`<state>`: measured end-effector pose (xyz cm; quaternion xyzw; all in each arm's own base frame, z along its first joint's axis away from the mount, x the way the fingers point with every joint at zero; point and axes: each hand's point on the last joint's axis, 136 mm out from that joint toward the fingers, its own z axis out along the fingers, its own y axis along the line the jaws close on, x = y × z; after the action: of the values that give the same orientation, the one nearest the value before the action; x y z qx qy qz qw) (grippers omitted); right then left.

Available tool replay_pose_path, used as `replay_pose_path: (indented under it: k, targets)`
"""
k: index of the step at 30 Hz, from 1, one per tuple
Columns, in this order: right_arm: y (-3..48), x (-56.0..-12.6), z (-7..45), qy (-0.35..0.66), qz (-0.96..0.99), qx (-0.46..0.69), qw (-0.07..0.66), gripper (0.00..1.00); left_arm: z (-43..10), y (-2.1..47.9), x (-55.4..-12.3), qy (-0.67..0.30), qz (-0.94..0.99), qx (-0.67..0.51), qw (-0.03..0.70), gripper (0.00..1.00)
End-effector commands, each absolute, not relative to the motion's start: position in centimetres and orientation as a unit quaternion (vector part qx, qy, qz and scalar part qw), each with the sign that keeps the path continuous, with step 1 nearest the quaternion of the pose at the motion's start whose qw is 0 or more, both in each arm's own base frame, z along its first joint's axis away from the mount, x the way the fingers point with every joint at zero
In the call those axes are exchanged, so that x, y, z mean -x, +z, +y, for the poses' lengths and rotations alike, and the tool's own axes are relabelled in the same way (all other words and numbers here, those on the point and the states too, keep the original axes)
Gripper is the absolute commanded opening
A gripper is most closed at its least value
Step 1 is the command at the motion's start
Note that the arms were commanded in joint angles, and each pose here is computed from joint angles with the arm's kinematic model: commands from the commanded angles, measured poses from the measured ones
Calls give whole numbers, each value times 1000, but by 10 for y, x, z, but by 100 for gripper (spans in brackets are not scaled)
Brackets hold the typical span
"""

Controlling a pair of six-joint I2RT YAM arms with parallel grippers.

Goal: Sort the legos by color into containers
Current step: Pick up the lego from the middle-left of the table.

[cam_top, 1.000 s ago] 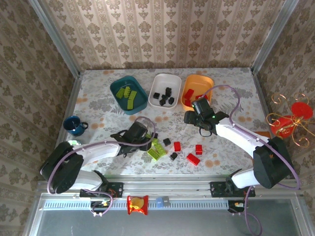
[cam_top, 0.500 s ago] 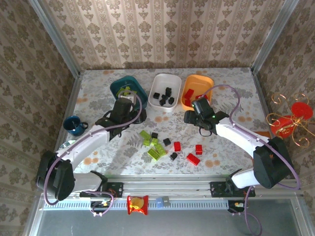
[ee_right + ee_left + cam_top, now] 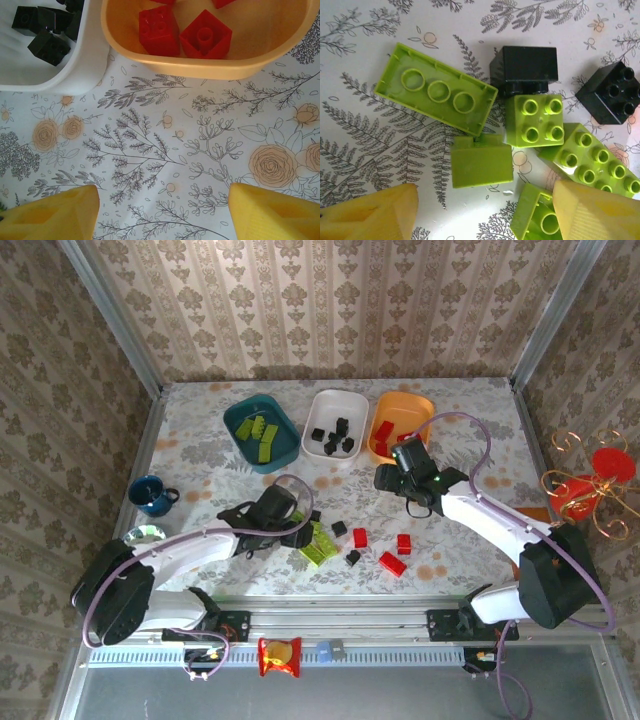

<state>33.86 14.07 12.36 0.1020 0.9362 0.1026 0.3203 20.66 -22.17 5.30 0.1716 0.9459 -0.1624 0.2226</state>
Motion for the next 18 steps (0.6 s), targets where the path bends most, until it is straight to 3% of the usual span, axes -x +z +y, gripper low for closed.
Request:
replay_pose_path:
  k: [1,13,18]
  targets:
    - [115,-333,141,100,941,-104,308,70,-224,46,-209,-154,949,-165,220,69]
    - [120,-328,134,90,939,-104,316,70,-242,33,-229,-150,949,-170,217,57]
    - [119,-329,134,90,939,-104,317,70,-240,37,-233,-144,948,-173,225,45]
